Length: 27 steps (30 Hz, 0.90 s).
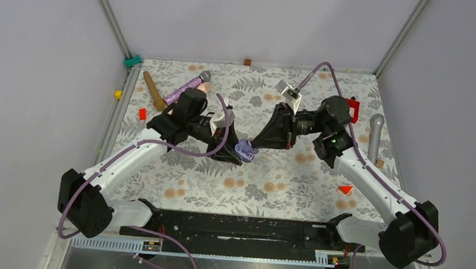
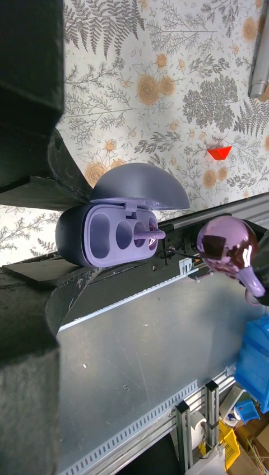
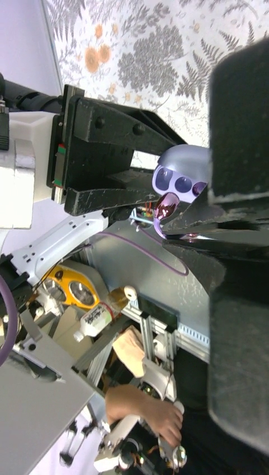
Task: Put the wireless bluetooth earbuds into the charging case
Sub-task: Place the earbud in the charging case.
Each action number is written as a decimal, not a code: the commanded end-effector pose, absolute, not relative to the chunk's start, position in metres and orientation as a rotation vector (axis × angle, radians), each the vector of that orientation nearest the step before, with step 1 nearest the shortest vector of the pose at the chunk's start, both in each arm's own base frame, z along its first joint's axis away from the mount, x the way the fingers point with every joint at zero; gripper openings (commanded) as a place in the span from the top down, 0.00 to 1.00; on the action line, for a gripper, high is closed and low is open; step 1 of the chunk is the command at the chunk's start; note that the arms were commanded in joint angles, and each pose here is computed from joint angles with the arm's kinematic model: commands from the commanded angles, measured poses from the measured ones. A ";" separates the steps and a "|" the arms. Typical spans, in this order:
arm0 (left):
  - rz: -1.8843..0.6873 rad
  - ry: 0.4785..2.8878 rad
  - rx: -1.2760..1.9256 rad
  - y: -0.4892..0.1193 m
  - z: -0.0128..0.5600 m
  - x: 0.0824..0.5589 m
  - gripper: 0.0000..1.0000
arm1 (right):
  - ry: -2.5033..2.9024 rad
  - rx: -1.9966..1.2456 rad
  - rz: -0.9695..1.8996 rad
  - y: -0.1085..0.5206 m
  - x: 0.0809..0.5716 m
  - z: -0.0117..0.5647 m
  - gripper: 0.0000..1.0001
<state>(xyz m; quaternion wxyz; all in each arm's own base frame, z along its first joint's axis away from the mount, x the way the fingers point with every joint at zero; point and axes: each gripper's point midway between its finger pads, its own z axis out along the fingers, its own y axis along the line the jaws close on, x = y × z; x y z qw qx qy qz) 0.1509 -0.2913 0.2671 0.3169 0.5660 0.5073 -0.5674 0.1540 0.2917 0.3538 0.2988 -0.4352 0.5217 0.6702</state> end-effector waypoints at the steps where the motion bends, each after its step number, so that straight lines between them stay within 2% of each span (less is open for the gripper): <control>1: -1.529 1.232 1.493 -0.291 0.286 0.142 1.00 | 1.342 -1.176 1.663 0.294 0.155 0.355 0.89; 11: -1.574 1.209 1.506 -0.289 0.288 0.135 1.00 | 1.370 -1.305 1.568 0.305 0.143 0.328 0.88; 27: -1.538 1.238 1.504 -0.291 0.274 0.138 1.00 | 1.310 -1.281 1.619 0.306 0.137 0.347 0.88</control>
